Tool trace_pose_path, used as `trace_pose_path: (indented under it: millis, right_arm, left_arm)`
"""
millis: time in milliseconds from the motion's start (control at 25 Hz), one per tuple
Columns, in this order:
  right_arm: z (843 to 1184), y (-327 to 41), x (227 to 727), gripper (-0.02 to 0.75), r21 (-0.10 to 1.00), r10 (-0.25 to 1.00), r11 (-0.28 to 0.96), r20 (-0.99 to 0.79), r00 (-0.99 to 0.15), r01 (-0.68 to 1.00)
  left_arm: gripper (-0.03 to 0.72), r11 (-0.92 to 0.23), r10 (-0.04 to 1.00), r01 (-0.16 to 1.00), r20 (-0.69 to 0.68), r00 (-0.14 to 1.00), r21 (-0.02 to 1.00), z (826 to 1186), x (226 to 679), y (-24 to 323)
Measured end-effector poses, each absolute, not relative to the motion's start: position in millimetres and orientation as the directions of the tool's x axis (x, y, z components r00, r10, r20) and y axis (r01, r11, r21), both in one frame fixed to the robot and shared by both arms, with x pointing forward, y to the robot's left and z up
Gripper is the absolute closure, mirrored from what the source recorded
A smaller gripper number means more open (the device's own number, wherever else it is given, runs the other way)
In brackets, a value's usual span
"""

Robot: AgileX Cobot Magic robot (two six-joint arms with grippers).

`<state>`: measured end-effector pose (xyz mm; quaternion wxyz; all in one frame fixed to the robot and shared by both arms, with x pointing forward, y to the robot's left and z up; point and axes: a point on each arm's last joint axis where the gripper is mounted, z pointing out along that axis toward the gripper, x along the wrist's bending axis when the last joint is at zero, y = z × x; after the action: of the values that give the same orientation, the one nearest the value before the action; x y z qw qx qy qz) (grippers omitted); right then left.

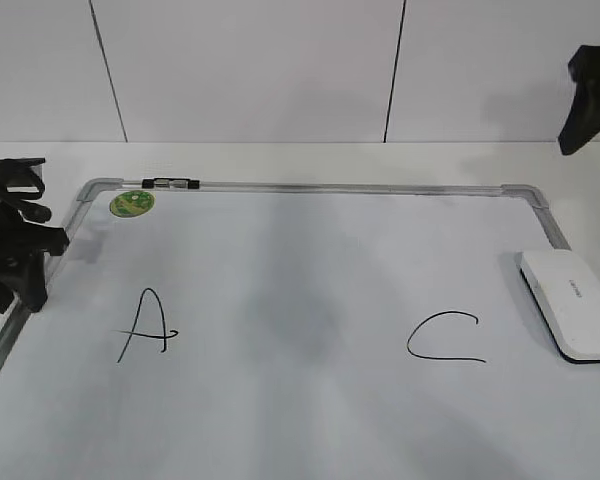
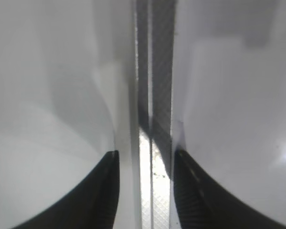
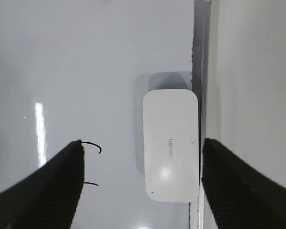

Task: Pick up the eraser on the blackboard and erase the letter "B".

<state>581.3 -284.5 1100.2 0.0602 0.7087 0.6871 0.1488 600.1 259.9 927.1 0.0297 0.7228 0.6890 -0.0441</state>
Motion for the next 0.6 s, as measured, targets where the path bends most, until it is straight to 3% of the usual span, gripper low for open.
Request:
trace_pose_path:
  millis: [280,480,600]
  right_arm:
    - [1131.6,-284.7,559.8,0.148,0.371,0.992,-0.048,0.13,-0.001,0.927]
    - [1145.9,-282.7,528.2,0.148,0.407,0.988,-0.059,0.157,-0.007,0.912]
    - [1146.0,-281.3,499.8,0.148,0.406,0.984,-0.065,0.177,-0.009,0.912]
  left_arm:
    - [0.335,-0.066,0.993,0.997,-0.096,0.069,0.034,958.8,599.7,259.6]
    - [0.352,-0.107,0.994,0.994,-0.038,0.107,0.01,1001.0,579.3,266.8]
    - [0.379,-0.114,0.993,0.991,-0.02,0.116,0.07,1028.5,568.0,269.3]
